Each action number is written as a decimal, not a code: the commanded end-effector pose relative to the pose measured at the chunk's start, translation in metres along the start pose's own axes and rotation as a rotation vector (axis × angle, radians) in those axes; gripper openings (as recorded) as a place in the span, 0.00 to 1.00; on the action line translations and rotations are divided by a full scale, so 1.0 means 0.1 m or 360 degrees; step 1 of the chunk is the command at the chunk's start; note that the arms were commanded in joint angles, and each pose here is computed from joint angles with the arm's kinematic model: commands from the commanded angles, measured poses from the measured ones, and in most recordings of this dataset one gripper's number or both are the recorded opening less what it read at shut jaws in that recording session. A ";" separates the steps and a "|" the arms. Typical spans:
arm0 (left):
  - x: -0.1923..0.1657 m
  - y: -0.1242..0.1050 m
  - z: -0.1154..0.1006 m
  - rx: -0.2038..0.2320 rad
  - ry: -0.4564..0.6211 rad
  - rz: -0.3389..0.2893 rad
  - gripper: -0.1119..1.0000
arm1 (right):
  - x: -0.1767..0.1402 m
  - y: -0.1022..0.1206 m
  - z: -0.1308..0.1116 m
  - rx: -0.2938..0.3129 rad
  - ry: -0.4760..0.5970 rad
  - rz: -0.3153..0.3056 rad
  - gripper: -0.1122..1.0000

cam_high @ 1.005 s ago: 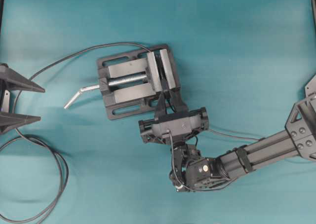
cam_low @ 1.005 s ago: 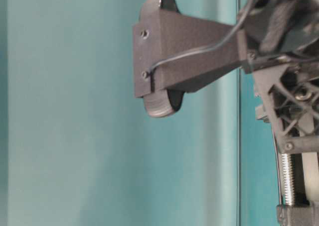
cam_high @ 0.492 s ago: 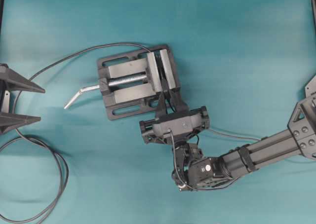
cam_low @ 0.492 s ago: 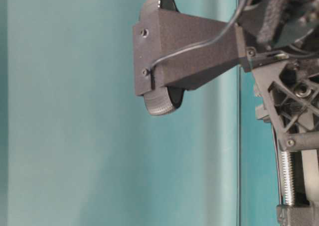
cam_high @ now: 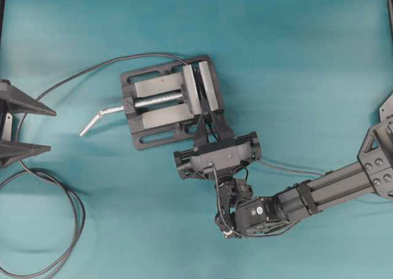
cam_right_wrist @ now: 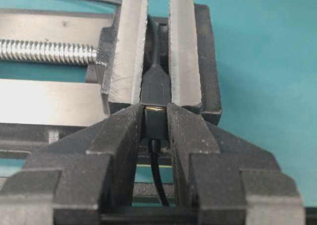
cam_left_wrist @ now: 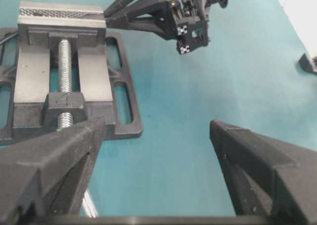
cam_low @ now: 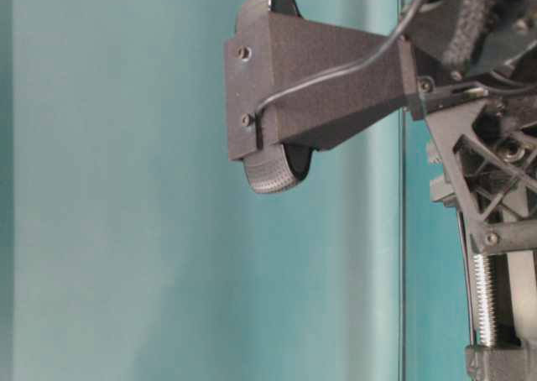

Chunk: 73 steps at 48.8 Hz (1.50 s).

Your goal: Insert the USB cable into the fixed female connector.

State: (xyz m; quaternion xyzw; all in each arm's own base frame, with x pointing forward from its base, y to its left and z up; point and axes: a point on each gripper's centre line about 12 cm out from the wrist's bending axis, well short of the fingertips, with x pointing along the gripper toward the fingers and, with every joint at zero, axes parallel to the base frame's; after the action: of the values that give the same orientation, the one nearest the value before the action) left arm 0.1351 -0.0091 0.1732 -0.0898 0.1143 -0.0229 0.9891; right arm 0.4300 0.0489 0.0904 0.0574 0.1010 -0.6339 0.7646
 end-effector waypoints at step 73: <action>0.01 -0.01 0.02 -0.0009 0.0006 -0.0003 0.99 | 0.26 0.01 0.22 0.0099 0.0017 -0.0086 0.29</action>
State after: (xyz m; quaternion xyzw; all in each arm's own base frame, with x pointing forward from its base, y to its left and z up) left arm 0.1347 -0.0091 0.1714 -0.0897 0.1166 -0.0226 0.9889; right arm 0.4309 0.0487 0.0901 0.0624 0.1027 -0.6318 0.7658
